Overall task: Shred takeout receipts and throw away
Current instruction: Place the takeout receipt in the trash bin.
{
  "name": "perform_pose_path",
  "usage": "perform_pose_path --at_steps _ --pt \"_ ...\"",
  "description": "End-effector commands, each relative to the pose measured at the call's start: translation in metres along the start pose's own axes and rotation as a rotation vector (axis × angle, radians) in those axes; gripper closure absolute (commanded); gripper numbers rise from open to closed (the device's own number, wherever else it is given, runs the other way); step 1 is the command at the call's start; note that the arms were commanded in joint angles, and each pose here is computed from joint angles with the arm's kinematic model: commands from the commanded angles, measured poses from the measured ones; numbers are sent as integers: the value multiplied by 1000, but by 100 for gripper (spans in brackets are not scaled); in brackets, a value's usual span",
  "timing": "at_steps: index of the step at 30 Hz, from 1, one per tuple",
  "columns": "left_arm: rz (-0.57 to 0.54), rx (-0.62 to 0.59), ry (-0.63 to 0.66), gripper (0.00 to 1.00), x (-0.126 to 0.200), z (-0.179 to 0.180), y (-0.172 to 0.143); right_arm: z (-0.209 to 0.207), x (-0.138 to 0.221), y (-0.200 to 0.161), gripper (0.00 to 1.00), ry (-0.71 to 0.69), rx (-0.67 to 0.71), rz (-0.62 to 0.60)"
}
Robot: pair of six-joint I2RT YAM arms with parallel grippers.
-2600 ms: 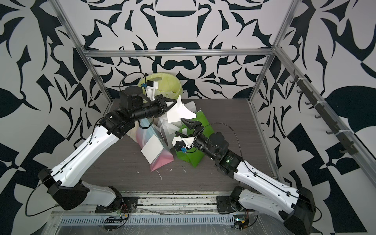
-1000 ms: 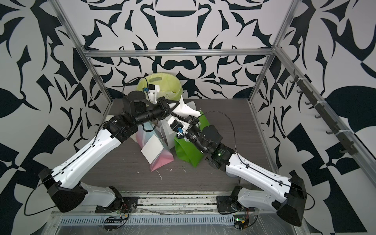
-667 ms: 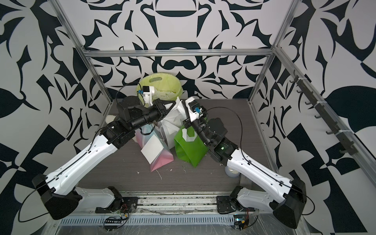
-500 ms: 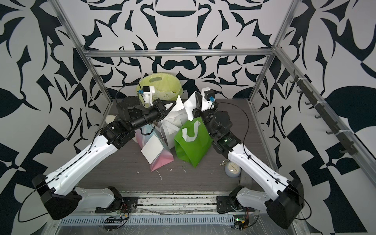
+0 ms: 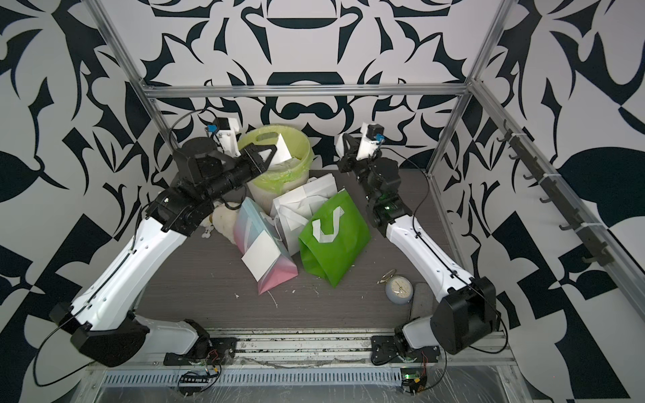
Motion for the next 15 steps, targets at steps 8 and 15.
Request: perform_pose_path --at_steps 8,15 --pt "-118 -46 238 100 -76 98 74 72 -91 -11 100 227 -189 -130" --pt "-74 -58 282 100 -115 137 81 92 -130 -56 100 201 -189 -54"
Point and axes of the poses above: each gripper's point midway between its finger pads, its own x axis back along the fingers, its own z axis along the line the jaws close on, y = z × x, the point moved 1 cm from there along x, back along the fingers, and after that the axes turned 13 degrees about x, right-handed, at the moved point
